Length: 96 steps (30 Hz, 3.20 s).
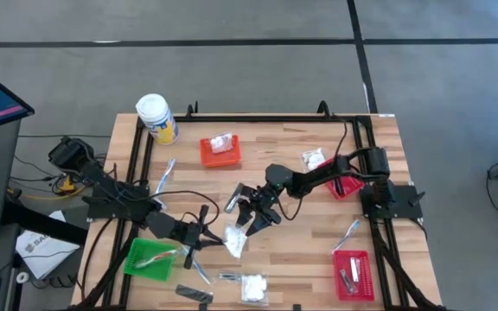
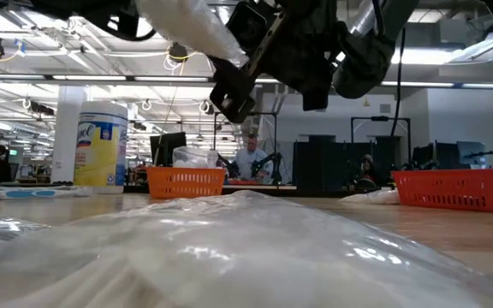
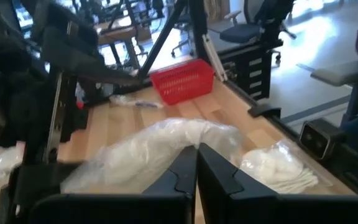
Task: Pick & Place Travel size toiletries
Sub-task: Put the white cotton pack into the orange basket
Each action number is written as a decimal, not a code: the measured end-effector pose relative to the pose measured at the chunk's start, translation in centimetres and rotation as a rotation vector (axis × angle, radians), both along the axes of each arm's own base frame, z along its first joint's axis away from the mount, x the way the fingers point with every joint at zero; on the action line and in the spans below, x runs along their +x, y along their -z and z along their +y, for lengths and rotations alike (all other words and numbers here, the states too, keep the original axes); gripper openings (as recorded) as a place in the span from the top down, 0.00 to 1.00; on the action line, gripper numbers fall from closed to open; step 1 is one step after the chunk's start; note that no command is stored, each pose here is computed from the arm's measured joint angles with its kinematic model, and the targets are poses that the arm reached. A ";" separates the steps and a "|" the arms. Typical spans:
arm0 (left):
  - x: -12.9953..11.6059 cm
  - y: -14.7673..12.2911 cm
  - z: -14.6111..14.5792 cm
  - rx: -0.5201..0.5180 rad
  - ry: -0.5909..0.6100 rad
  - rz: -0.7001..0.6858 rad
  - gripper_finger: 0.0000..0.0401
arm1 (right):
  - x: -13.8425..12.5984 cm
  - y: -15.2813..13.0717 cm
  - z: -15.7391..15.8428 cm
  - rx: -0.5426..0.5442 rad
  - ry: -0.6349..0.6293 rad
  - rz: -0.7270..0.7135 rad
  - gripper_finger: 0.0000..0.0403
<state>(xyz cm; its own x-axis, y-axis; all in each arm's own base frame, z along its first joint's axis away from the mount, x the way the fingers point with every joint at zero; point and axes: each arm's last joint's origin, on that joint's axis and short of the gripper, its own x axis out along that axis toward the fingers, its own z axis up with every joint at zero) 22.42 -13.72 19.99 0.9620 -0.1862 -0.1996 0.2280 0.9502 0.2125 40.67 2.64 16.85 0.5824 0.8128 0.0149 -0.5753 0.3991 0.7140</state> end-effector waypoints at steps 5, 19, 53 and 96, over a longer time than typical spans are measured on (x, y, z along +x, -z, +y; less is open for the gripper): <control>0.5 0.5 0.4 -0.002 -0.024 0.017 1.00 | 0.0 0.1 0.0 -0.003 0.001 0.009 0.25; 0.2 0.0 -0.2 -0.002 0.004 -0.030 1.00 | 0.0 1.3 -0.5 -0.050 0.053 0.094 0.25; 0.3 0.7 0.5 0.044 -0.091 0.015 1.00 | 0.0 1.4 -0.3 -0.085 0.049 0.050 0.79; 0.1 1.2 4.5 -0.502 -0.319 0.080 0.34 | -2.5 0.2 -1.9 -0.466 0.261 0.282 0.92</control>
<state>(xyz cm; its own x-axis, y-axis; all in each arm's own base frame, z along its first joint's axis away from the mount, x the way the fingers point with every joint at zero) 22.49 -9.24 18.81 0.9715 0.0186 -0.2363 -0.0878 0.9542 -0.2859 38.17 0.77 16.70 0.6933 0.5265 -0.4921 -0.2302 0.8089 0.5410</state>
